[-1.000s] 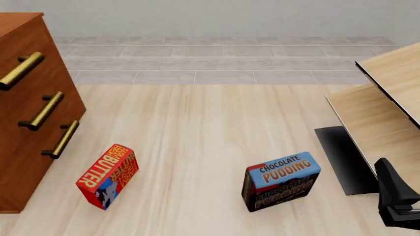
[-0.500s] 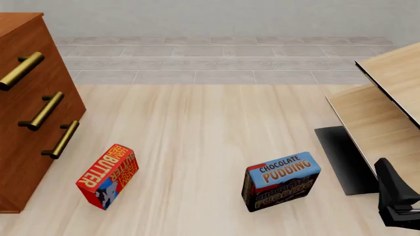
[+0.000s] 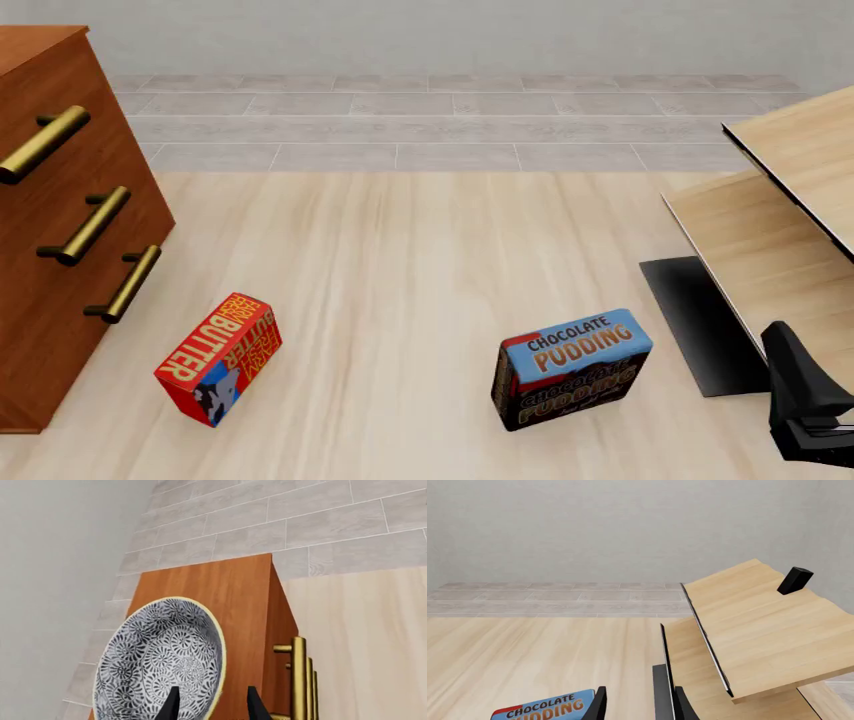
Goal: Close the top drawer of the cabinet and put the bowl on top of it.
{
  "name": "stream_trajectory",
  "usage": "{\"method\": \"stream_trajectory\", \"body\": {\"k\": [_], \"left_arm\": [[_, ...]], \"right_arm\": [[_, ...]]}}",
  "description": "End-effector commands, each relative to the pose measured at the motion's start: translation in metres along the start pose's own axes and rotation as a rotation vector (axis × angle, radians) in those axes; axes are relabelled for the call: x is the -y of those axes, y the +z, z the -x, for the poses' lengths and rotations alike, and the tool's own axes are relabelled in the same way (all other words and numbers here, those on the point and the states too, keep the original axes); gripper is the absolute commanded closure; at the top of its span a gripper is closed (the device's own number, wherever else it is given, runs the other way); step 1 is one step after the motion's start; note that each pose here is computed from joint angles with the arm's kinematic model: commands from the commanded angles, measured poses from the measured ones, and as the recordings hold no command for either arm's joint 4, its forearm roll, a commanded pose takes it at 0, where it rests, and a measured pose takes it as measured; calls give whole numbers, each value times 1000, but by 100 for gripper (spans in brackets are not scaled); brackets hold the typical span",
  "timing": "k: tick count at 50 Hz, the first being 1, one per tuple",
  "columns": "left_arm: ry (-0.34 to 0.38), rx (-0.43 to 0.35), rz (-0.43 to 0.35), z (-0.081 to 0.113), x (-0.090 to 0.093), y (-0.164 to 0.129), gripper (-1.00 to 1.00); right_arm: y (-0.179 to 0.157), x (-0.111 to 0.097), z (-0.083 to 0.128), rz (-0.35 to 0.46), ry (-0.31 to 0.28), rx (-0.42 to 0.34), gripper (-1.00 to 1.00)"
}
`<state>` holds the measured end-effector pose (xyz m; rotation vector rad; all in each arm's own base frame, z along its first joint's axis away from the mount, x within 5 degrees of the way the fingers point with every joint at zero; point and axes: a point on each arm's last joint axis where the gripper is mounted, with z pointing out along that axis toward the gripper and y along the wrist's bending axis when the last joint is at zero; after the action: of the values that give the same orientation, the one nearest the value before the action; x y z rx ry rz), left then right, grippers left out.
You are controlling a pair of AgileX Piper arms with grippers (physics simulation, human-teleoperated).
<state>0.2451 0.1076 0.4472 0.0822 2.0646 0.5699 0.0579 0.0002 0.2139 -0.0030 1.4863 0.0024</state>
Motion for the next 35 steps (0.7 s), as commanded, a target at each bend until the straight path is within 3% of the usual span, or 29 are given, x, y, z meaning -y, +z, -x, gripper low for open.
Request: {"method": "stream_trajectory", "body": {"k": [1,25,35], "left_arm": [[-3,43,1,16,-3,-22,-100],[12,114,5,40,-9,-86,-100],[7,124,5,39,-9,-107,-100]], "right_arm": [[0,0,0,-1,0,0,-100],[0,0,0,-1,0,0,-100],[0,0,0,-1,0,0,-100]]}}
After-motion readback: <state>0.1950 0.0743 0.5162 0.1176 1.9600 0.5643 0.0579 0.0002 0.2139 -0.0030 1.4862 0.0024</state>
